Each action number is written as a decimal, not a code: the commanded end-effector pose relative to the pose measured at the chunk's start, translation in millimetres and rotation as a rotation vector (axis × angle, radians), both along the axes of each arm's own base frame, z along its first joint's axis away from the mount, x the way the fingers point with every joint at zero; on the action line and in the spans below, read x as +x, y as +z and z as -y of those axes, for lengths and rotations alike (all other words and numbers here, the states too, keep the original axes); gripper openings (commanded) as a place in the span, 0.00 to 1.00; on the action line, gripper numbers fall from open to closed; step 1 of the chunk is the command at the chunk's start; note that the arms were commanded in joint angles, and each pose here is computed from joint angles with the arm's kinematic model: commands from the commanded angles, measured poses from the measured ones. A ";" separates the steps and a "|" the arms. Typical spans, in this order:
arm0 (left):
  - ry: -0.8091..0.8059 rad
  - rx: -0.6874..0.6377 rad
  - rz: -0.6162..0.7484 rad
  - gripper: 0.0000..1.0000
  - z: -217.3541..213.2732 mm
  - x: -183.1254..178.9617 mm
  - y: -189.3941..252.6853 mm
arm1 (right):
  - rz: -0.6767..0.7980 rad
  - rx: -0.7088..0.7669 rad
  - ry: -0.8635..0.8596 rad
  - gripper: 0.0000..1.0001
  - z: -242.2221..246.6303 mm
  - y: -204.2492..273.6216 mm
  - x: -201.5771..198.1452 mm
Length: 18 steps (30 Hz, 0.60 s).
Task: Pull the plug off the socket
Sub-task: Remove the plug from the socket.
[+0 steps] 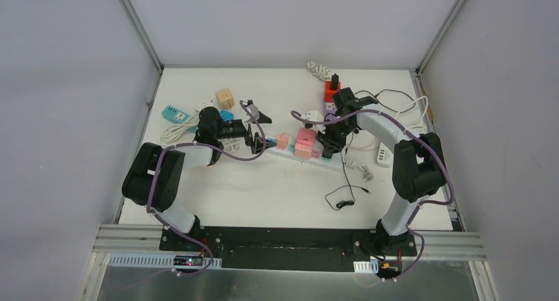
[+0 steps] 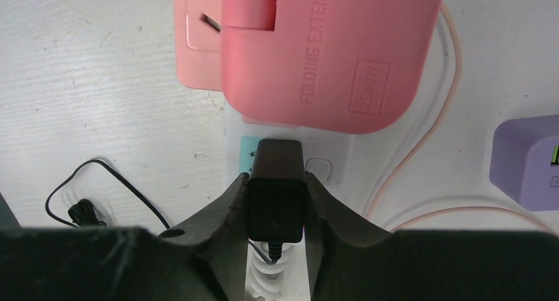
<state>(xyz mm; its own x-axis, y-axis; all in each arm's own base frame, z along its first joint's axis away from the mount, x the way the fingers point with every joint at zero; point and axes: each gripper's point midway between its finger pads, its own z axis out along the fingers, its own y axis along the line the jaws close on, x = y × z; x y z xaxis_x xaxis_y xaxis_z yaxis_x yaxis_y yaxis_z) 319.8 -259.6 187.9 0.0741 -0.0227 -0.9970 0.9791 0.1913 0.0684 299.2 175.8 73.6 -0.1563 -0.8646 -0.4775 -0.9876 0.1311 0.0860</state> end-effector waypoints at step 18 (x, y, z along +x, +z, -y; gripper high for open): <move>-0.123 0.380 0.345 0.99 23.3 -32.0 -34.7 | -0.055 0.024 0.182 0.00 18.4 -7.4 -34.7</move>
